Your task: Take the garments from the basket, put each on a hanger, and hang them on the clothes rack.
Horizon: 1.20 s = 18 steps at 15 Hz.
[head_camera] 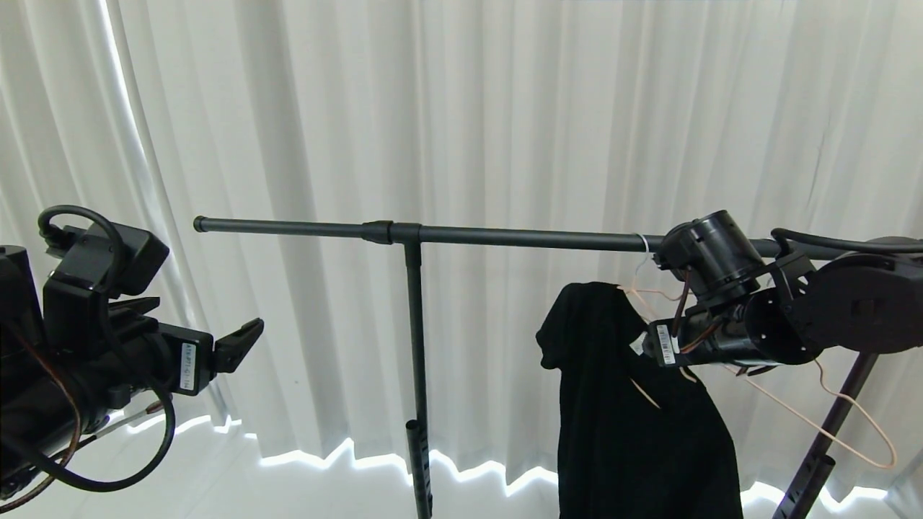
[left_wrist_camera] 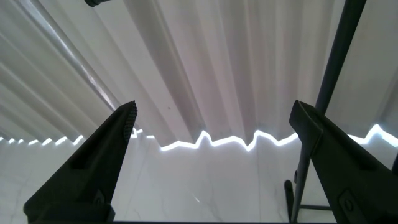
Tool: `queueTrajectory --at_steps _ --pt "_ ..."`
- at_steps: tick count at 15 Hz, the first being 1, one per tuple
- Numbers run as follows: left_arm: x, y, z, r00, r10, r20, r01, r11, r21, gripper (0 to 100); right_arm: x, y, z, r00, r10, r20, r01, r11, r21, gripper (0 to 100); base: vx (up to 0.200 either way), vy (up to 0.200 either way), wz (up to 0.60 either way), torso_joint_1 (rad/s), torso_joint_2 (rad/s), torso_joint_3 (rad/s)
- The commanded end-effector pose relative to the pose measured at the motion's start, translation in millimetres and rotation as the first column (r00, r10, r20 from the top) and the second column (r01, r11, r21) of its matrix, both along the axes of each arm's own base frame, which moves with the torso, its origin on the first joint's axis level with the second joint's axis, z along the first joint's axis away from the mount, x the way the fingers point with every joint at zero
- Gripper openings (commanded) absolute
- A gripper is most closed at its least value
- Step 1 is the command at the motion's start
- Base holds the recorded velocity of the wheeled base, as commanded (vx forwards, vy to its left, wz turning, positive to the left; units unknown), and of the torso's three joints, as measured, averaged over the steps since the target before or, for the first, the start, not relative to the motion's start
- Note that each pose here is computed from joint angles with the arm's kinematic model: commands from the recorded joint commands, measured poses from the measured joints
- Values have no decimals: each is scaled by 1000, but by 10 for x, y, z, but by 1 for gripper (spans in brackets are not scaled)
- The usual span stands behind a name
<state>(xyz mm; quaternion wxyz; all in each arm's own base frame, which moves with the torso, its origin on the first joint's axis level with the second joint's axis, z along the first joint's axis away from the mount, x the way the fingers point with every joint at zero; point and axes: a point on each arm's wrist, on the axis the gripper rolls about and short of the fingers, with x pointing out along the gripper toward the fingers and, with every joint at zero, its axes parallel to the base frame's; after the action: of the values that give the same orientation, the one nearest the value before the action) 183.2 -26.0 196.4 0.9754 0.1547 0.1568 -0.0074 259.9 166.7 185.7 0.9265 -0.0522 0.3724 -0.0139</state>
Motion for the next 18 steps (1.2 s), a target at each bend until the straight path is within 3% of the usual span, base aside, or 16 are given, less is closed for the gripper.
queueTrajectory --at_steps 1,6,7,9,11,14,18 --pt "3 -1 -4 1000 0 -1 0 1000 0 100 -44 -28 91 1000 2 24 -3 1000 19 100 0 0 0 0 0 0" --pt "12 21 -9 1000 13 -4 -13 1000 -1 100 -357 -230 559 989 33 143 -50 992 117 100 0 0 0 0 0 0" --pt "13 27 -9 1000 16 -4 -16 1000 -1 100 -449 -299 617 985 60 159 -75 993 89 100 0 0 0 0 0 0" --pt "14 35 -9 1000 21 -4 -21 1000 -1 100 -639 -588 687 974 133 182 -125 991 -53 100 0 0 0 0 0 0" --pt "13 58 -6 999 33 -3 -33 999 -1 100 -682 -884 695 970 133 202 -97 979 -179 100 0 0 0 0 0 0" --pt "8 73 -5 999 41 -1 -41 999 -3 100 -689 -1134 675 957 96 274 -25 968 -249 100 -133 0 0 2 0 0" --pt "5 82 -2 999 46 0 -46 999 -3 100 -683 -1240 675 951 70 302 19 960 -281 100 -200 0 0 4 2 2"
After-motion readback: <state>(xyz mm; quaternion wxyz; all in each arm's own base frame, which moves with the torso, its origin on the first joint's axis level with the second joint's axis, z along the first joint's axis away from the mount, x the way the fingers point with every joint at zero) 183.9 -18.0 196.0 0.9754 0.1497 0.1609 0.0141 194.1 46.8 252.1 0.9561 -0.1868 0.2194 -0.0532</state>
